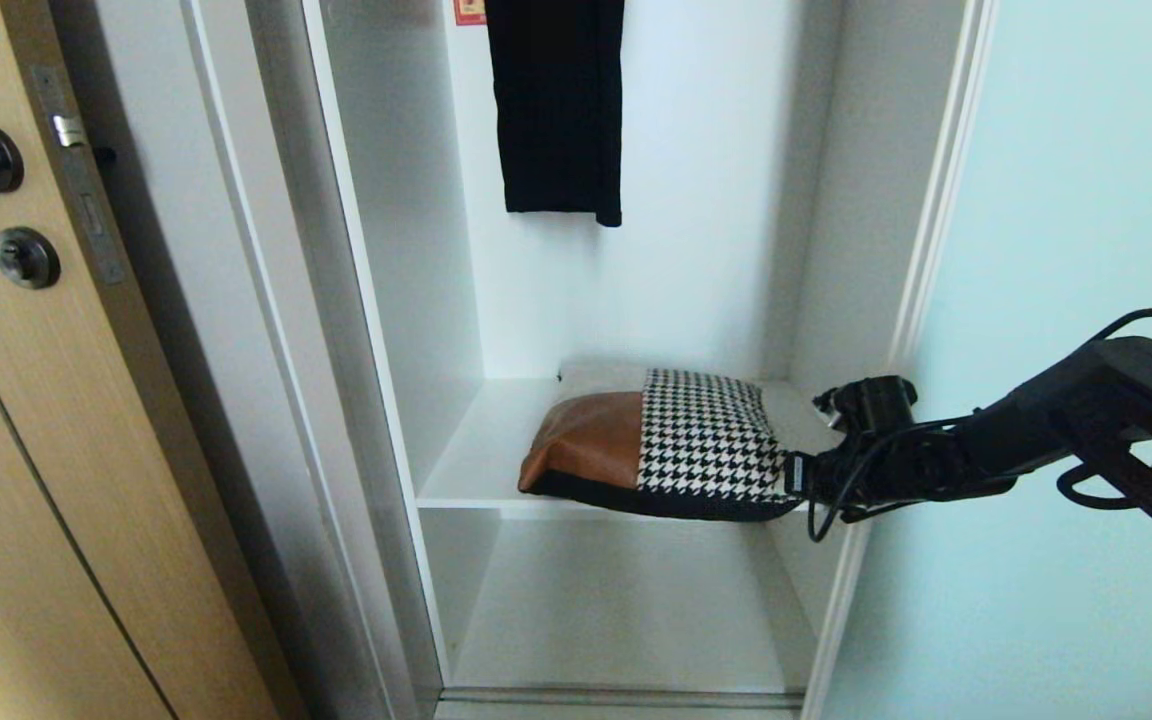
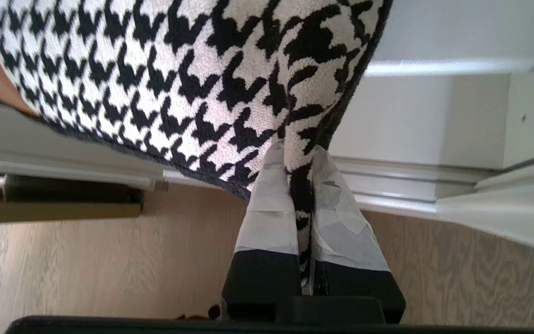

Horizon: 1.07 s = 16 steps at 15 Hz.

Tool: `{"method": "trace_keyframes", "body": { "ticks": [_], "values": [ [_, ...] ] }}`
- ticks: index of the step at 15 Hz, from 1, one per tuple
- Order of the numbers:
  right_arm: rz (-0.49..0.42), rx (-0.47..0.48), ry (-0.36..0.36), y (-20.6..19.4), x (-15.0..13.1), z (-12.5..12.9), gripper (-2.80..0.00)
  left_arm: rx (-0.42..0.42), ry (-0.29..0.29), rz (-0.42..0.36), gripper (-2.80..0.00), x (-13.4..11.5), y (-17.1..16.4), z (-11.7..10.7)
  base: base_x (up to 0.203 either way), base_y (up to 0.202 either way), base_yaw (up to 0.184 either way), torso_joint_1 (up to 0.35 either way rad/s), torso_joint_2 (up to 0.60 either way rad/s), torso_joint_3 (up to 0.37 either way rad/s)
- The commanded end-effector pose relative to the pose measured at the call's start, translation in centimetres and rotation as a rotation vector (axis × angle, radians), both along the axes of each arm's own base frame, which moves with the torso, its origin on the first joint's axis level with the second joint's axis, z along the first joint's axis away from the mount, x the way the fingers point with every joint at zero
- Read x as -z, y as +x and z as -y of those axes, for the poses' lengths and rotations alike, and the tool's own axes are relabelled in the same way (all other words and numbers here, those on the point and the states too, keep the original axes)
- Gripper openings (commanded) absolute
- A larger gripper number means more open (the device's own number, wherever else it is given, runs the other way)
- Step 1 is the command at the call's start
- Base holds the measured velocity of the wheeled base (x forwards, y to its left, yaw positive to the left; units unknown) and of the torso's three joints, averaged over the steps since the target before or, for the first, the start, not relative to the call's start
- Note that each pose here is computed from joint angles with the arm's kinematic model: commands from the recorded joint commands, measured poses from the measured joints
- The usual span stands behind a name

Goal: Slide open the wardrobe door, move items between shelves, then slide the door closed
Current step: Place the pillow on the lower shelf

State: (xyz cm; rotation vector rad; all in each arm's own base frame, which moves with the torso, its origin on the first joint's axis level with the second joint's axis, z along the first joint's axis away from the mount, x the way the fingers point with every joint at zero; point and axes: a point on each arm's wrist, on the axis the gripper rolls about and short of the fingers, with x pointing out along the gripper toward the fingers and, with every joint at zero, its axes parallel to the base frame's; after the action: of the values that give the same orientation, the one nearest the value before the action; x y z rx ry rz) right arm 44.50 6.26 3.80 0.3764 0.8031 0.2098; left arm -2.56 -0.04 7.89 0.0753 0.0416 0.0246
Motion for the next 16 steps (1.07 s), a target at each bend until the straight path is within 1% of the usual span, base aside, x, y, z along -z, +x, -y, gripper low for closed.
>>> {"method": "trace_keyframes", "body": {
  "ticks": [1, 2, 4, 6, 7, 8, 10, 11, 12, 14, 16],
  "values": [
    [-0.009, -0.004, 0.002, -0.3, 0.3, -0.1, -2.8, -0.003, 0.006, 0.036, -2.8, -2.8, -0.6, 0.0, 0.0, 0.0, 0.0, 0.0, 0.0, 0.0],
    [-0.005, -0.003, 0.003, -0.3, 0.5, -0.1, -2.8, -0.002, 0.008, 0.016, -2.8, -4.7, -0.6, 0.0, 0.0, 0.0, 0.0, 0.0, 0.0, 0.0],
    [0.003, -0.002, 0.006, -0.4, 0.4, -0.1, -2.8, 0.006, 0.001, -0.083, -2.8, -8.8, 1.2, 0.0, 0.0, 0.0, 0.0, 0.0, 0.0, 0.0],
    [0.009, -0.002, 0.005, -0.3, 0.3, 0.0, -2.8, 0.037, -0.043, -0.188, -2.8, -12.7, 5.1, 0.0, 0.0, 0.0, 0.0, 0.0, 0.0, 0.0],
    [0.011, -0.001, 0.004, -0.3, 0.3, 0.1, -2.8, 0.052, -0.068, -0.24, -2.8, -14.1, 7.4, 0.0, 0.0, 0.0, 0.0, 0.0, 0.0, 0.0],
    [0.015, 0.002, 0.008, -0.3, 0.3, 0.3, -2.8, 0.071, -0.094, -0.308, -2.8, -15.1, 10.3, 0.0, 0.0, 0.0, 0.0, 0.0, 0.0, 0.0],
    [0.014, -0.014, 0.023, -0.4, 0.5, 0.4, -2.8, 0.143, -0.15, -0.45, -2.8, -15.5, 16.2, 0.1, 0.0, 0.0, 0.0, 0.0, 0.0, 0.0],
    [0.019, -0.015, 0.026, -0.3, 0.4, 0.5, -2.8, 0.191, -0.191, -0.523, -2.8, -15.2, 19.3, 0.3, 0.0, 0.0, 0.0, 0.0, 0.0, 0.0],
    [0.03, -0.007, 0.027, -0.1, 0.4, 0.8, -2.8, 0.233, -0.241, -0.595, -2.8, -14.4, 22.5, 0.6, 0.0, 0.0, 0.0, 0.0, 0.0, 0.0],
    [0.037, -0.009, 0.025, -0.2, 0.6, 0.9, -2.8, 0.305, -0.335, -0.714, -2.8, -12.6, 28.2, 1.5, 0.0, 0.0, 0.0, 0.0, 0.0, 0.0],
    [0.035, -0.009, 0.025, -0.1, 0.7, 1.0, -2.8, 0.356, -0.398, -0.812, -2.8, -9.9, 33.5, 2.8, 0.0, 0.0, 0.0, 0.0, 0.0, 0.0]
  ]
}}
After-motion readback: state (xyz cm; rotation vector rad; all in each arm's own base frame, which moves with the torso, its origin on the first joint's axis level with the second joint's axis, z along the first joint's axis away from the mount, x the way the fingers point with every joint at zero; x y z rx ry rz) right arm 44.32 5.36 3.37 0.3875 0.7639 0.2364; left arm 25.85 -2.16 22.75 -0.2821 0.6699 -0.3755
